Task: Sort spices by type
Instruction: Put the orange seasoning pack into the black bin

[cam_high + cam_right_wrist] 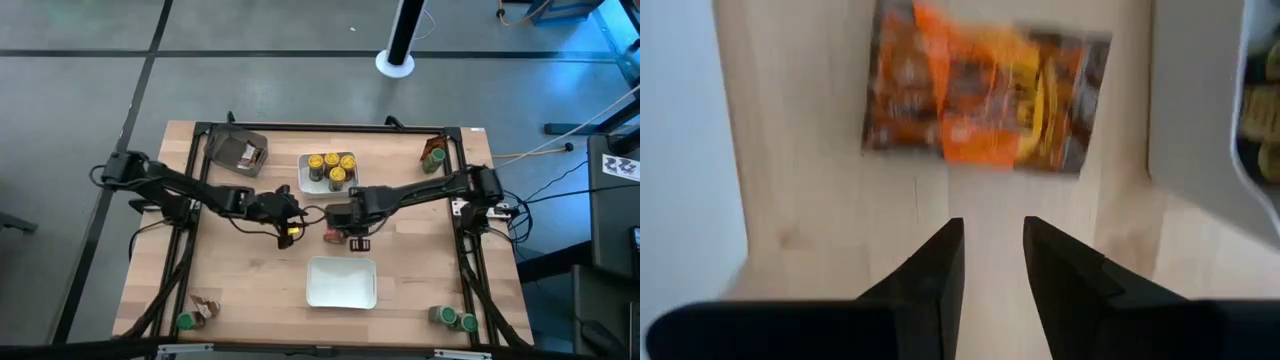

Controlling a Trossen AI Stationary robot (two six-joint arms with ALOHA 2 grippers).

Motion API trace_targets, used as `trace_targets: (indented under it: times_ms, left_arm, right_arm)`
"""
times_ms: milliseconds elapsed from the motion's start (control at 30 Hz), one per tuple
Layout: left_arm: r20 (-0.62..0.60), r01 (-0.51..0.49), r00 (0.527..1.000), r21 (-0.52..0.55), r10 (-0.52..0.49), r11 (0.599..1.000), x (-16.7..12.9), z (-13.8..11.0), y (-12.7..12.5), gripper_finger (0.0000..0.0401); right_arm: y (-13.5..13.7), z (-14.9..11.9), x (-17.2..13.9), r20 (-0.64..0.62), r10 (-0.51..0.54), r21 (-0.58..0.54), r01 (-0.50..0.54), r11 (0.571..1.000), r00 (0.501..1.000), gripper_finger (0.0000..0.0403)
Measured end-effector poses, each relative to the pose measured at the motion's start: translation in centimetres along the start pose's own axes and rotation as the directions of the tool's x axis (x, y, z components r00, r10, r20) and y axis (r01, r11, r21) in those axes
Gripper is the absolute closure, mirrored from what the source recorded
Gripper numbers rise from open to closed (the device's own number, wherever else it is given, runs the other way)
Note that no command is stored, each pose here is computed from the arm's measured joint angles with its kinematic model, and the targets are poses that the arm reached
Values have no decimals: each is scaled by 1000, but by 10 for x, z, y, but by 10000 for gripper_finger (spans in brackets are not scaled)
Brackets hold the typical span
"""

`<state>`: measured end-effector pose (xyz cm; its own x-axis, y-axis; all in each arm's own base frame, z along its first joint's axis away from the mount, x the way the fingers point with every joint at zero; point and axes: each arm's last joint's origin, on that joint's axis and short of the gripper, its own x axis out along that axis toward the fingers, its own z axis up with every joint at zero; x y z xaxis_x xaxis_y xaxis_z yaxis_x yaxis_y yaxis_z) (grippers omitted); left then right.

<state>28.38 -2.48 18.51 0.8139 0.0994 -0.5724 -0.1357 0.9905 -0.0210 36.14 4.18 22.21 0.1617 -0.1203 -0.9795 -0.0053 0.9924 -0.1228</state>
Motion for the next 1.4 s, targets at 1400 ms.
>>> trace_targets:
  times_ms: [1400]
  left_arm:
    - [-54, -20, 998, 39, 22, 999, 85, -47, -3, 258]
  right_arm:
    - [4, -44, 87, 262, -130, -194, 184, 964, 956, 174]
